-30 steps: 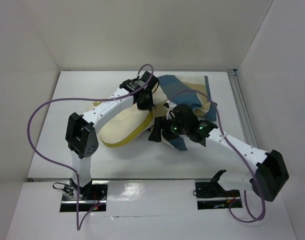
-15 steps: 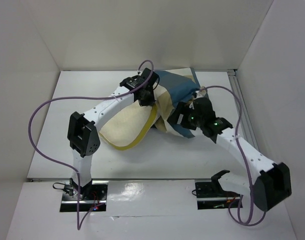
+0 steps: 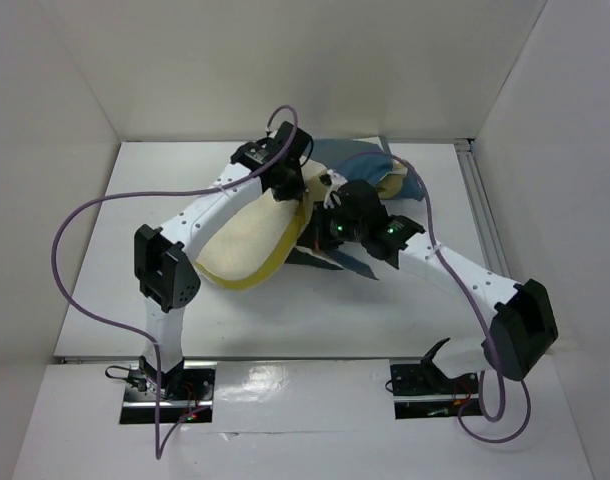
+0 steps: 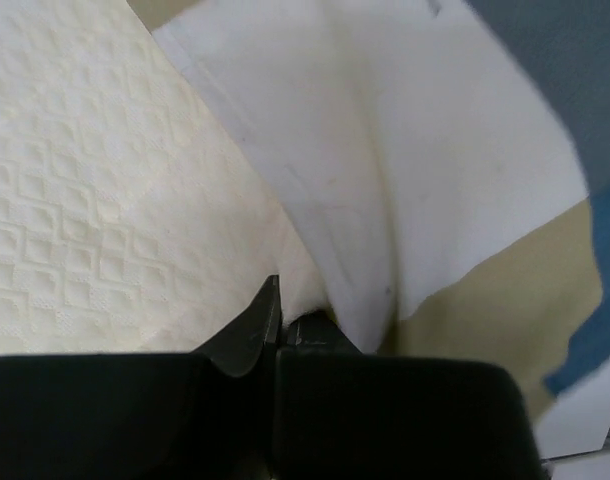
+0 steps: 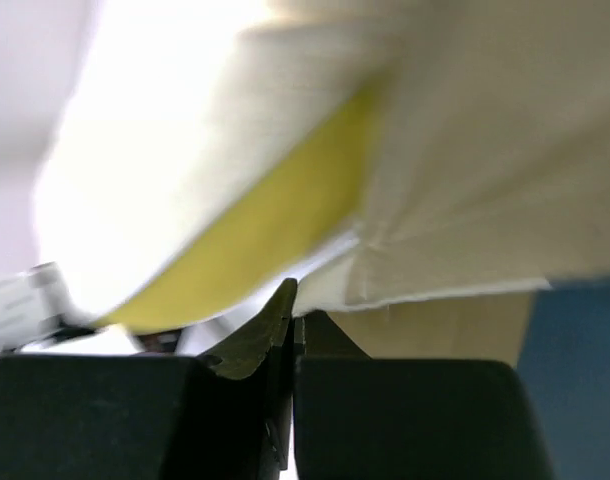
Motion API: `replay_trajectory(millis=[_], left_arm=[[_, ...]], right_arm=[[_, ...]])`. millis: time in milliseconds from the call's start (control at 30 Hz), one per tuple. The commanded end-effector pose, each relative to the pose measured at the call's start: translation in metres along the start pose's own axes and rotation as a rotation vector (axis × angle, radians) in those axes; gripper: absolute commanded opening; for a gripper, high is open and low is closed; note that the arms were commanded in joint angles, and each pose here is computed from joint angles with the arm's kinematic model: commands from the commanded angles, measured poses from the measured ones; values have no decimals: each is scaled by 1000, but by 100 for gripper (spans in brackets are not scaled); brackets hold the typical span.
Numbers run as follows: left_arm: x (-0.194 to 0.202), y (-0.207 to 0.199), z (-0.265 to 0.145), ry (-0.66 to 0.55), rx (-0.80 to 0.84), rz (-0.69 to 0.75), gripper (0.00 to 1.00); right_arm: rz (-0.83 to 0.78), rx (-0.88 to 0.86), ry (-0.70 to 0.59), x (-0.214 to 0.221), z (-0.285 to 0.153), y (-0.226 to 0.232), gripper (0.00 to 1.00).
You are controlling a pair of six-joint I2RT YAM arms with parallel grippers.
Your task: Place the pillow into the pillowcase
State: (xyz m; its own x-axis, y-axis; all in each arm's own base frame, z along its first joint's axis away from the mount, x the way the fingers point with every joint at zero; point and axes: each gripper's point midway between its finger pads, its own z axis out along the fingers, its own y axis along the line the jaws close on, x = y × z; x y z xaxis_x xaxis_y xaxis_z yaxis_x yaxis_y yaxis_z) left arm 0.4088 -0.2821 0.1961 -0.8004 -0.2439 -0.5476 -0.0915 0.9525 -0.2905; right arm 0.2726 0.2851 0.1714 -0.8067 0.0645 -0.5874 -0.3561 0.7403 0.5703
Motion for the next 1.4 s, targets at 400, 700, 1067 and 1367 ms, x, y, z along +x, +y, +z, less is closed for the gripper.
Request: replay_trajectory(millis=[400,700,1067,1367], left_arm=[[-93,-28,-67,-286,82,-186,0],[-13,-67,-32,-66,199,81,48],[-84,64,-58,-158,7,51,67],[-27,194,28,76,-232,-159,70]], right_arm=[[-55,-465,179,70,-46,101,0],[78,124,-302,-14,-114,17,80],[-13,282,-242,-59,-77,1,53],[-35,157,124,10,48,2,76]])
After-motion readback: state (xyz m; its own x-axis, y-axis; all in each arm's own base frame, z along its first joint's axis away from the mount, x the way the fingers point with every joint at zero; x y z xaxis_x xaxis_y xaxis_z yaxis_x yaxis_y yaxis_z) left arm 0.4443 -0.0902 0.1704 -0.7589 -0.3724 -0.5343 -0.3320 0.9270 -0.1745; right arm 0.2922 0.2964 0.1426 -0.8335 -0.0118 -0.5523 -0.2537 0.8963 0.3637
